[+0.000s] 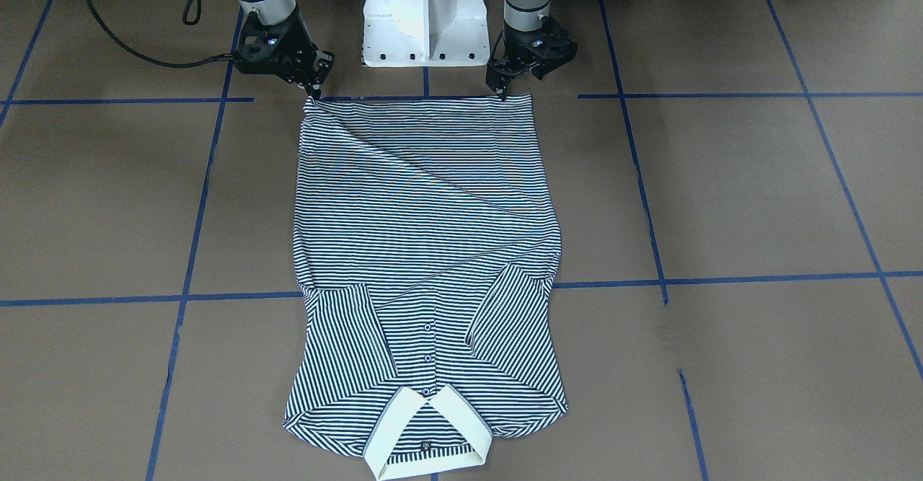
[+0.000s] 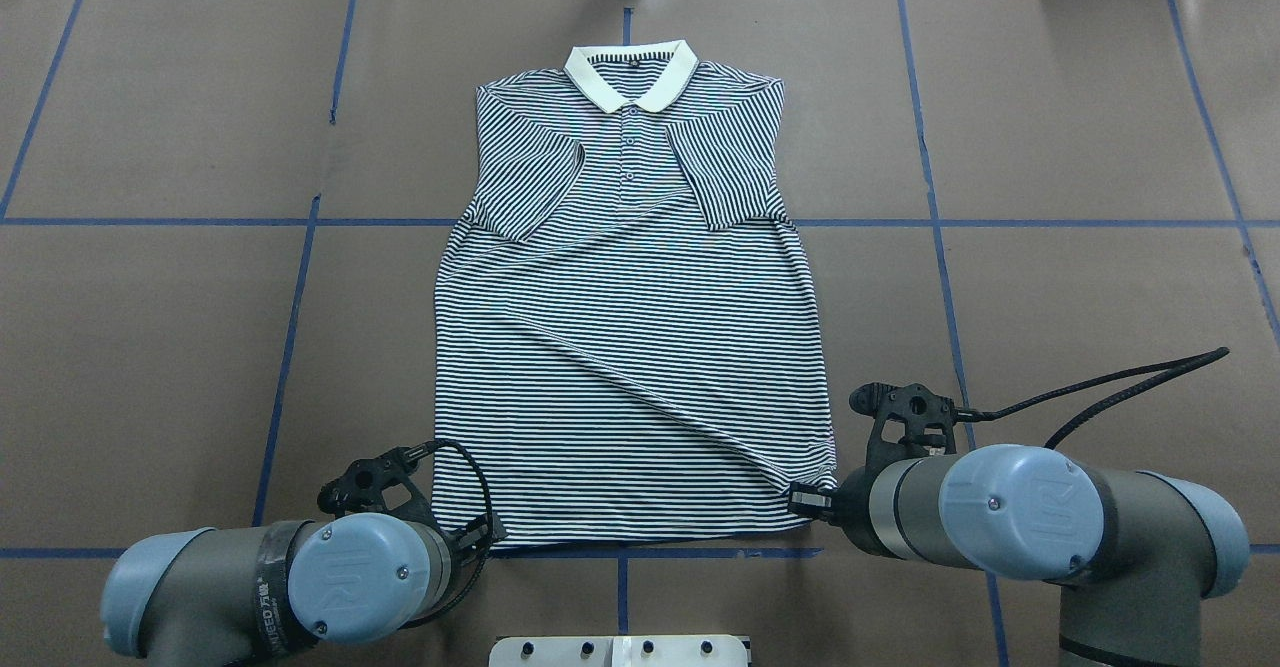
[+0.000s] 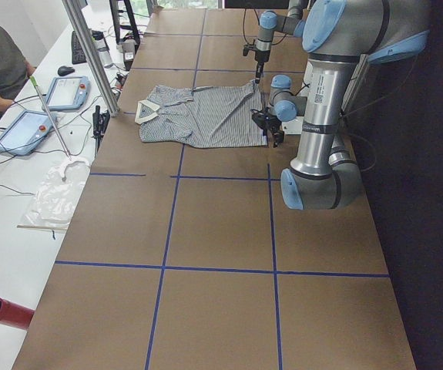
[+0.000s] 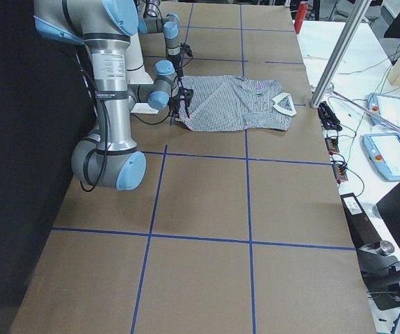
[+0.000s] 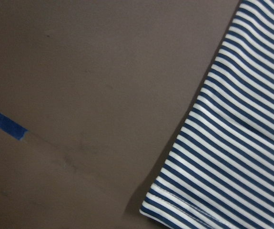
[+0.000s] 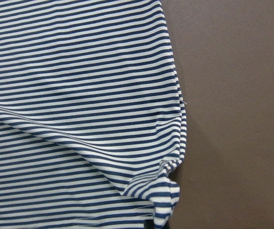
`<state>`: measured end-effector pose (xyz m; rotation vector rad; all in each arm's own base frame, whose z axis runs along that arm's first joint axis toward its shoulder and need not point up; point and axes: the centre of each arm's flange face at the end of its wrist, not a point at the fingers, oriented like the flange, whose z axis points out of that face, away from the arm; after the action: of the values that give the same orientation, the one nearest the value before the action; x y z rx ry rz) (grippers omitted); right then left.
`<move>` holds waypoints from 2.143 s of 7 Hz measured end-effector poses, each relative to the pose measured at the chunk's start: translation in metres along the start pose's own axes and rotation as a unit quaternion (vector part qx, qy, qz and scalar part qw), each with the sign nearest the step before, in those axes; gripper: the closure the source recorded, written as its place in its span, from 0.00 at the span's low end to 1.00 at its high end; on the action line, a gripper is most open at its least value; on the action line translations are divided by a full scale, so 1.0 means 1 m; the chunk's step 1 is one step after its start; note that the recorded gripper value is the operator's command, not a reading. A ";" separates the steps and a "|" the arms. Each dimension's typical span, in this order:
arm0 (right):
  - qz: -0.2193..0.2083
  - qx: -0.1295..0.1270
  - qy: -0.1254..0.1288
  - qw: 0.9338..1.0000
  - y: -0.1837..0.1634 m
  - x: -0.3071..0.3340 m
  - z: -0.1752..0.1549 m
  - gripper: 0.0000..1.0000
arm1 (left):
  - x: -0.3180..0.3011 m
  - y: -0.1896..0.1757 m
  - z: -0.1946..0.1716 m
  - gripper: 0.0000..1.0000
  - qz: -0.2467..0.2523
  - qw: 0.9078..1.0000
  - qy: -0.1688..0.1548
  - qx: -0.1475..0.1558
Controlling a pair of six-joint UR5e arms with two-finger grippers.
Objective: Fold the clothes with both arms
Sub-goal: 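Grasp both hem corners nearest the robot with left and right grippers, then lift the hem with both grippers and fold it toward the collar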
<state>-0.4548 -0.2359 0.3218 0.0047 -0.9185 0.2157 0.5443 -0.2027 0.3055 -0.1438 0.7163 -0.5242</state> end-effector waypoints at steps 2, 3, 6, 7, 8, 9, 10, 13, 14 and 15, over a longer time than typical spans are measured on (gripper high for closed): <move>0.000 0.001 -0.002 1.000 -0.001 -0.001 -0.003 1.00 | 0.001 -0.006 0.005 0.09 -0.002 1.000 -0.003 0.006; 0.000 0.001 -0.002 1.000 -0.001 0.000 -0.003 1.00 | 0.002 -0.010 0.006 0.11 -0.004 1.000 -0.004 0.008; 0.001 0.001 -0.001 1.000 -0.001 0.001 -0.003 1.00 | 0.004 -0.019 0.005 0.71 -0.012 1.000 -0.002 0.013; 0.001 0.001 0.000 1.000 -0.001 0.002 -0.002 1.00 | 0.005 -0.019 0.004 0.87 -0.014 1.000 -0.002 0.013; 0.001 0.001 0.001 1.000 -0.001 0.002 -0.002 1.00 | 0.005 -0.018 0.004 0.95 -0.015 1.000 -0.002 0.012; 0.001 0.001 0.000 1.000 -0.001 0.002 -0.002 1.00 | 0.005 -0.018 0.004 1.00 -0.015 1.000 -0.001 0.012; 0.001 0.001 -0.001 1.000 -0.001 0.001 -0.003 1.00 | 0.005 -0.017 0.004 1.00 -0.014 1.000 -0.001 0.011; 0.001 -0.001 -0.004 1.000 -0.002 0.003 -0.010 1.00 | 0.009 -0.016 -0.017 1.00 -0.010 1.000 0.017 0.003; 0.001 -0.005 -0.005 1.000 -0.003 0.010 -0.018 1.00 | 0.009 -0.015 -0.033 1.00 -0.008 0.999 0.030 -0.004; 0.000 -0.013 -0.002 1.000 -0.002 0.024 -0.030 1.00 | 0.008 -0.014 -0.052 1.00 -0.005 0.999 0.046 -0.011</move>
<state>-0.4165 -0.2307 0.3226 -0.0183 -0.9242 0.2043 0.5092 -0.2158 0.2662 -0.1457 0.8109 -0.5357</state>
